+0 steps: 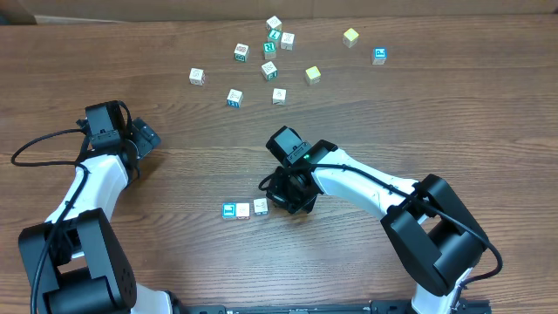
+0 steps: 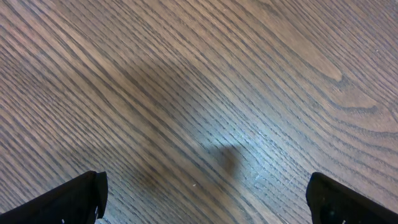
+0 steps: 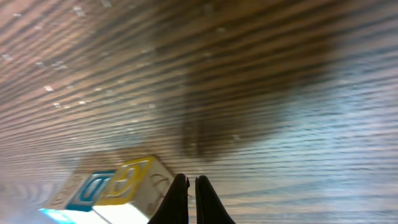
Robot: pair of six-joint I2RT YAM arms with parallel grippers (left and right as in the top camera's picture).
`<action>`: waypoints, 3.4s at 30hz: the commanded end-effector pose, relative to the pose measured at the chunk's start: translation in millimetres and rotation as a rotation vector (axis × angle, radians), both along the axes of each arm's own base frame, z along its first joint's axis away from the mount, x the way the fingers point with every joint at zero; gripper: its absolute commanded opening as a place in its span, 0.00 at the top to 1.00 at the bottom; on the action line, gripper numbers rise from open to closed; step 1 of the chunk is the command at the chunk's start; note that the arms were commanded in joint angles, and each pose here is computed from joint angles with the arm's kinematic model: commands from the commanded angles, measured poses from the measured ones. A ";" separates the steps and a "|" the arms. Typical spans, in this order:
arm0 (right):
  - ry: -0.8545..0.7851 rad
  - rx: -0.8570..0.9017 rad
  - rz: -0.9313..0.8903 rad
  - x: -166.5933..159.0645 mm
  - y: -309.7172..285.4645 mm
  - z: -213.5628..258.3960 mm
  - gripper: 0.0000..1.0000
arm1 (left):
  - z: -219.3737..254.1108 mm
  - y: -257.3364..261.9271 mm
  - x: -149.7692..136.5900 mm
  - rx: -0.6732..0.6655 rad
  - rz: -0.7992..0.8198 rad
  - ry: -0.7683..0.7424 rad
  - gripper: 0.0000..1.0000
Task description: Form a horizontal line
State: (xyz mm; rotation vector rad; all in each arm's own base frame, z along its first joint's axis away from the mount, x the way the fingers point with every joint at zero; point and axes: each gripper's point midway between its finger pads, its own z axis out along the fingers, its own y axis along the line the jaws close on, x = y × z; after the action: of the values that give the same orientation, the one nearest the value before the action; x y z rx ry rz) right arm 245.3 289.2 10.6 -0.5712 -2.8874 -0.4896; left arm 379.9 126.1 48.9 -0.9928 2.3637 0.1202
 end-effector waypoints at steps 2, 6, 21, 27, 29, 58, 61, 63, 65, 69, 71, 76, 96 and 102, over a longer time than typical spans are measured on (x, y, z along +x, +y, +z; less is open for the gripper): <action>0.006 0.046 0.014 -0.6 9.3 -0.1 0.96 | 6.5 2.8 3.2 0.017 0.003 -0.011 0.01; -0.001 0.054 0.014 1.0 11.0 0.5 0.96 | 6.5 2.8 3.2 0.016 0.004 -0.011 0.00; 0.024 0.082 0.037 -8.2 19.0 2.8 0.96 | 6.5 2.8 3.2 0.016 0.004 -0.011 0.00; 0.024 0.082 0.037 -8.1 19.2 2.9 0.96 | 6.5 2.9 3.2 0.017 0.003 -0.011 0.01; 0.022 0.084 0.037 -7.7 19.6 3.0 0.96 | 6.5 2.8 3.2 0.016 0.004 -0.011 0.00; -0.006 0.078 0.030 -0.8 18.5 2.3 0.96 | 6.5 2.9 3.2 0.017 0.003 -0.011 0.00; -0.008 0.042 0.001 5.2 6.3 -0.4 0.96 | 6.5 2.8 3.2 0.017 0.003 -0.011 0.00; -0.001 0.037 -0.014 8.8 0.2 -0.8 0.96 | 6.5 2.8 3.2 0.016 0.004 -0.011 0.00; -0.022 0.050 0.026 16.8 -5.2 1.8 0.96 | 6.5 2.8 3.2 0.016 0.004 -0.011 0.00; -0.069 0.052 0.055 39.1 -14.0 17.0 0.96 | 6.5 2.8 3.2 0.016 0.004 -0.011 0.01; -0.105 0.063 0.072 55.2 -17.0 30.8 0.96 | 6.5 2.8 3.2 0.016 0.004 -0.011 0.00; -0.212 0.046 0.167 87.5 -25.0 74.5 0.96 | 6.5 2.8 3.2 0.016 0.004 -0.011 0.00; -0.281 -0.050 0.553 75.8 32.7 51.5 0.96 | 6.5 2.8 3.2 0.016 0.004 -0.011 0.00; -0.264 -0.054 0.581 69.5 43.8 31.6 0.96 | 6.5 2.8 3.2 0.017 0.003 -0.011 0.01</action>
State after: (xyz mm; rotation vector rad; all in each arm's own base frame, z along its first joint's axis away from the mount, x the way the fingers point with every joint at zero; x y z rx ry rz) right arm 310.5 330.4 43.6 0.3366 -3.0948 -0.4152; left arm 379.4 125.9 48.6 -0.9935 2.3663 0.1208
